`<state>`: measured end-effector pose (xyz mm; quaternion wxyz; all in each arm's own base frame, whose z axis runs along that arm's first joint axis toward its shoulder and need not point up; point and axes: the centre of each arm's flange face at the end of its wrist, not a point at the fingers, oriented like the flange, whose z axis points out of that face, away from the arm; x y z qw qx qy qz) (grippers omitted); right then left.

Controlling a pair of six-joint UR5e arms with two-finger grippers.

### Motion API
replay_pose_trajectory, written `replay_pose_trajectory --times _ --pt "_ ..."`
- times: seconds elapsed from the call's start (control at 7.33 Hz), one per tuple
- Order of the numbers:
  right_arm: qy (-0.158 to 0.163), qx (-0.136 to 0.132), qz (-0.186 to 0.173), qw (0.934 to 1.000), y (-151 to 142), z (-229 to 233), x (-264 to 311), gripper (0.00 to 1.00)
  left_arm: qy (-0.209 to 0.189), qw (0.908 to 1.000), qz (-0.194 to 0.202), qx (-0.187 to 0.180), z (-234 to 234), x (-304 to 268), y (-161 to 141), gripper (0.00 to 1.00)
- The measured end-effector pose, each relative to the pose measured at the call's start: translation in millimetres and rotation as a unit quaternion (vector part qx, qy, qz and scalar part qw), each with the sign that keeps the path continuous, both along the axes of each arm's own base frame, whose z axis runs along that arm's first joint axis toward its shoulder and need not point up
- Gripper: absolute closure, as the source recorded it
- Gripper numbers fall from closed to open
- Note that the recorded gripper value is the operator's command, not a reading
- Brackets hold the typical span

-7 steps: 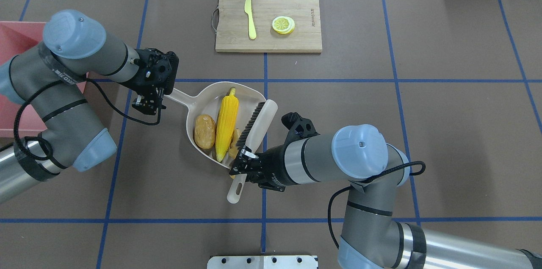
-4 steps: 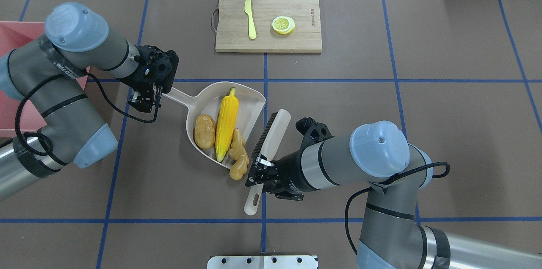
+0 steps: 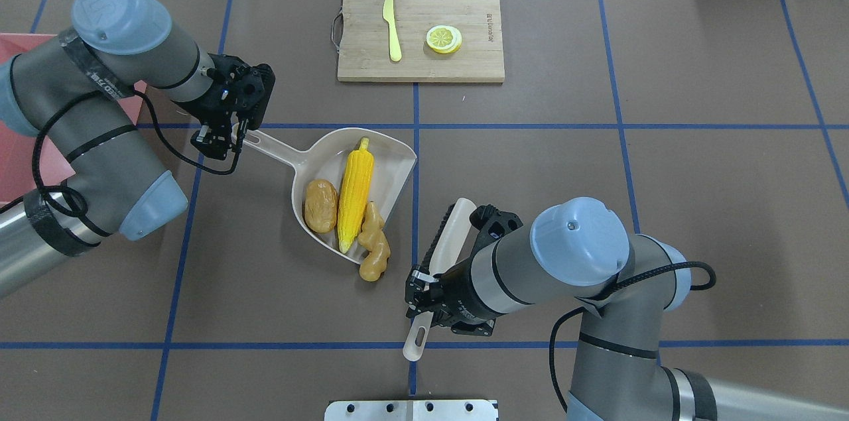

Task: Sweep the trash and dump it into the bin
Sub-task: 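Draw the brush back toward the robot with the right gripper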

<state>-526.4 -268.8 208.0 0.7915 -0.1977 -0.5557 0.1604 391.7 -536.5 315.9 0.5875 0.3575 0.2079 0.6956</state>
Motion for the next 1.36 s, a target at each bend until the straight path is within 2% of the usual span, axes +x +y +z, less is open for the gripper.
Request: replay_pose_trajectory --times 0.41,0.96,1.36 --pt "0.034 -0.002 -0.016 0.9993 12 4 -12 1.00 -0.014 0.9998 0.007 -0.016 3 8 -1 0.07" --pt "0.049 -0.002 -0.022 0.9985 15 11 -18 1.00 -0.019 0.9993 0.022 -0.026 9 27 3 0.17" --pt "0.071 0.009 -0.034 0.9969 8 2 4 1.00 -0.018 0.9991 0.027 -0.028 11 31 5 0.26"
